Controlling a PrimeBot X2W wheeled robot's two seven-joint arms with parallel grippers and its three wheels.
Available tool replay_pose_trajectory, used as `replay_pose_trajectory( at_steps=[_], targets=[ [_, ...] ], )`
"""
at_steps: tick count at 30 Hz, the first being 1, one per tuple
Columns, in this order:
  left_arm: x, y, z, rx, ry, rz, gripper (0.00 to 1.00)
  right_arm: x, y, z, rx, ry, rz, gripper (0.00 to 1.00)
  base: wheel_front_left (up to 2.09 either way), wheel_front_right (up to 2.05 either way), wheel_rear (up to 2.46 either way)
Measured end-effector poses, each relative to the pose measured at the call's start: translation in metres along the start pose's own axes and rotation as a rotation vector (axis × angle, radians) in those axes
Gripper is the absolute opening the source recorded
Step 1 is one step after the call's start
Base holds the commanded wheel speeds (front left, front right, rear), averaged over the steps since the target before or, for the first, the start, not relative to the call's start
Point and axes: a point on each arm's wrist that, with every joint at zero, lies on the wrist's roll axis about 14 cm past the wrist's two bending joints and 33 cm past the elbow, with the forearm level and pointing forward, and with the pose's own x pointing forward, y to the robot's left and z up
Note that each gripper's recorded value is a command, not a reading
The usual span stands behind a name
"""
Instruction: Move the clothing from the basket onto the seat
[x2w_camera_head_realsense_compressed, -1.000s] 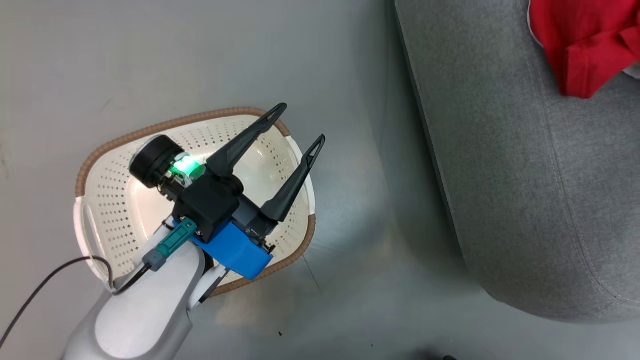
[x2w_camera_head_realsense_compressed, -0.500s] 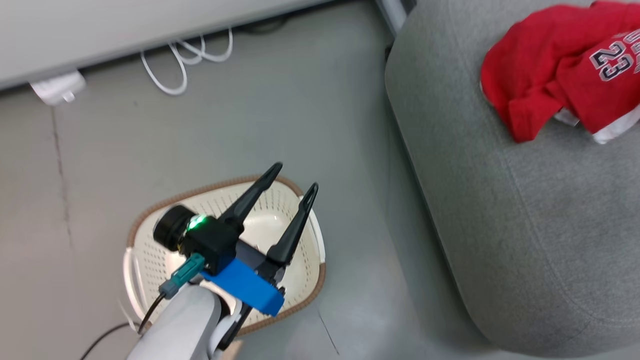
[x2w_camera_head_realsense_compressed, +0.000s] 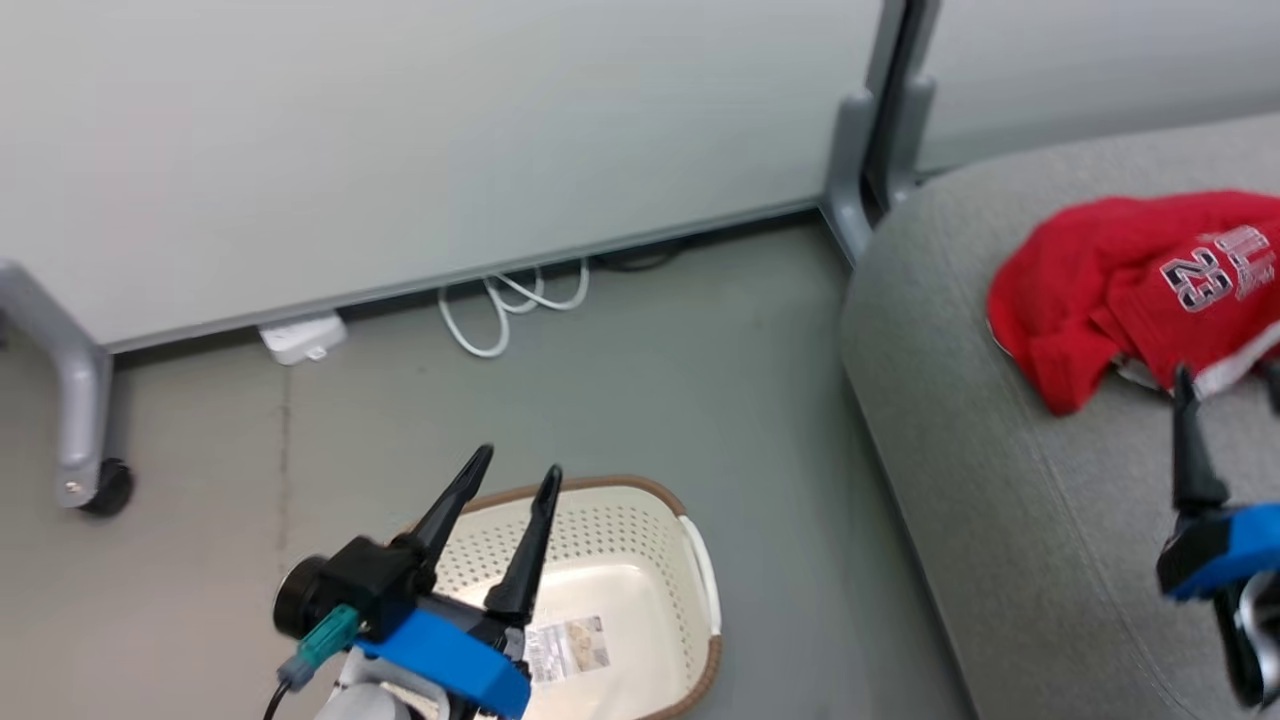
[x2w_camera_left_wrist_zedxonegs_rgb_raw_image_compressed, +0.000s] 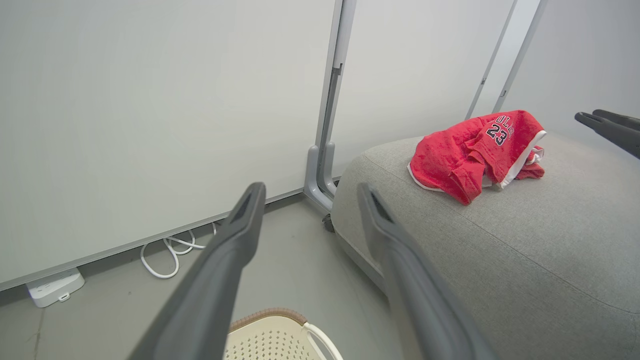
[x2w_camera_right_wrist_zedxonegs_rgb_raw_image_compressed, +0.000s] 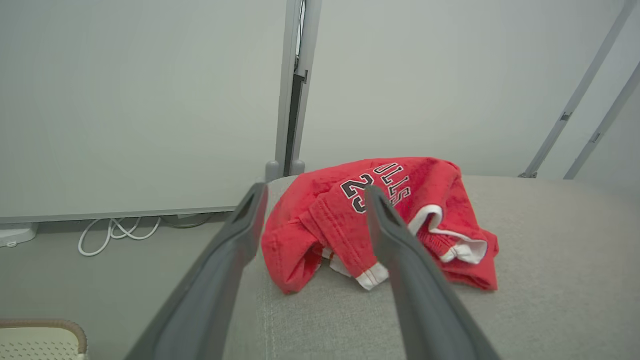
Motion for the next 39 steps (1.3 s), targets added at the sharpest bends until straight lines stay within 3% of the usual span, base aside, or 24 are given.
replay_pose_trajectory(
  at_steps=[16, 26, 39],
  targets=[
    [-0.090, 0.072, 0.020, 0.007, -0.059, 0.345, 1.00, -0.052, 0.125, 0.041, 0.080, -0.072, 0.249, 1.00, 0.00, 0.00, 0.00],
    [-0.108, 0.087, 0.021, -0.004, -0.075, 0.429, 1.00, -0.063, 0.155, 0.040, 0.101, -0.053, 0.329, 1.00, 0.00, 0.00, 0.00],
    [-0.116, 0.092, 0.017, 0.003, -0.065, 0.459, 1.00, -0.066, 0.165, 0.038, 0.115, -0.040, 0.352, 1.00, 0.00, 0.00, 0.00]
  ],
)
